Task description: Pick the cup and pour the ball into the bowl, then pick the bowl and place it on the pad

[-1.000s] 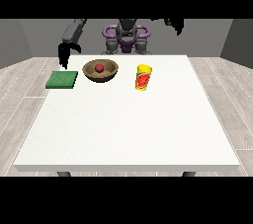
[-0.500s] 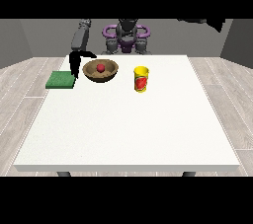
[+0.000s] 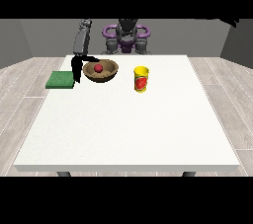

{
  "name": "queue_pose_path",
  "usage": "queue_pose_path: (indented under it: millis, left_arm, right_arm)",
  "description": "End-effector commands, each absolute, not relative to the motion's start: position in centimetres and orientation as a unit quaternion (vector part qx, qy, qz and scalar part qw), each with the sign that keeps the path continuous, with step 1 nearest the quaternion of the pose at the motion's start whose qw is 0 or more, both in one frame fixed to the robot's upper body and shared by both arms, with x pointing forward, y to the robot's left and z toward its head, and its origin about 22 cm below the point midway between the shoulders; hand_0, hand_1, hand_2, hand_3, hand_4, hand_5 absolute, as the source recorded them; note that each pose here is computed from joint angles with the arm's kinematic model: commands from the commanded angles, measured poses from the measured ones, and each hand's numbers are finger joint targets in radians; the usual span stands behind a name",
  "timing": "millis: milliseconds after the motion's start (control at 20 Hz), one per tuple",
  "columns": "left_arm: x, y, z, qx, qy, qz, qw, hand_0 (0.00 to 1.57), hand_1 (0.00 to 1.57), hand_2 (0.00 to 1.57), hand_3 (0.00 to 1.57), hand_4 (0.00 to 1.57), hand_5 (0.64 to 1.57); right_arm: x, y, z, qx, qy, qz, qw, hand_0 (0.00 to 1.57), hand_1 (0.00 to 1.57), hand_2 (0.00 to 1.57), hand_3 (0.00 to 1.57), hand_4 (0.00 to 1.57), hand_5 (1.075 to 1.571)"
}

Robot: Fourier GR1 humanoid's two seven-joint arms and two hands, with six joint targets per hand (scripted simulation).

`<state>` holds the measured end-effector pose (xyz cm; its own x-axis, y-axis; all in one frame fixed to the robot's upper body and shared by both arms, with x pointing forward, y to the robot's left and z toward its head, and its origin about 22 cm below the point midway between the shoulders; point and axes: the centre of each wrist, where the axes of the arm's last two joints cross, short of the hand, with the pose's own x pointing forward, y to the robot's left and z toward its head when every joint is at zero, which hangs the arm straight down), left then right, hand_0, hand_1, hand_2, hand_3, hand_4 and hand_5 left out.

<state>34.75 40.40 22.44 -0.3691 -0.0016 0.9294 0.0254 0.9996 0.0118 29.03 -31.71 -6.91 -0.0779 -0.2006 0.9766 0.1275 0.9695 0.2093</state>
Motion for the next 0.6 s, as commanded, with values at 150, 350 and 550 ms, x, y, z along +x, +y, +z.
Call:
queue_pose_path:
  millis: [150, 350, 550]
  left_arm:
    - [33.6, 43.9, 24.0, 0.006, -0.824, -0.002, 0.567, 0.0, 0.0, 0.0, 0.0, 0.22, 1.494]
    - [33.1, 43.9, 23.9, -0.002, -0.835, -0.006, 0.551, 0.0, 0.0, 0.0, 0.0, 0.21, 1.506]
    - [33.5, 42.7, 25.0, -0.018, -0.846, -0.004, 0.533, 0.0, 0.0, 0.0, 0.0, 0.36, 1.536]
  right_arm:
    - [30.6, -29.0, -7.1, 0.045, -0.701, -0.131, 0.7, 0.0, 0.0, 0.0, 0.0, 0.0, 1.569]
    - [27.8, -28.0, -10.9, 0.044, -0.658, -0.176, 0.73, 0.58, 0.58, 0.0, 0.0, 0.4, 1.531]
    - [27.3, -30.0, -10.9, -0.048, -0.642, -0.155, 0.749, 1.57, 1.57, 1.57, 1.57, 1.08, 1.445]
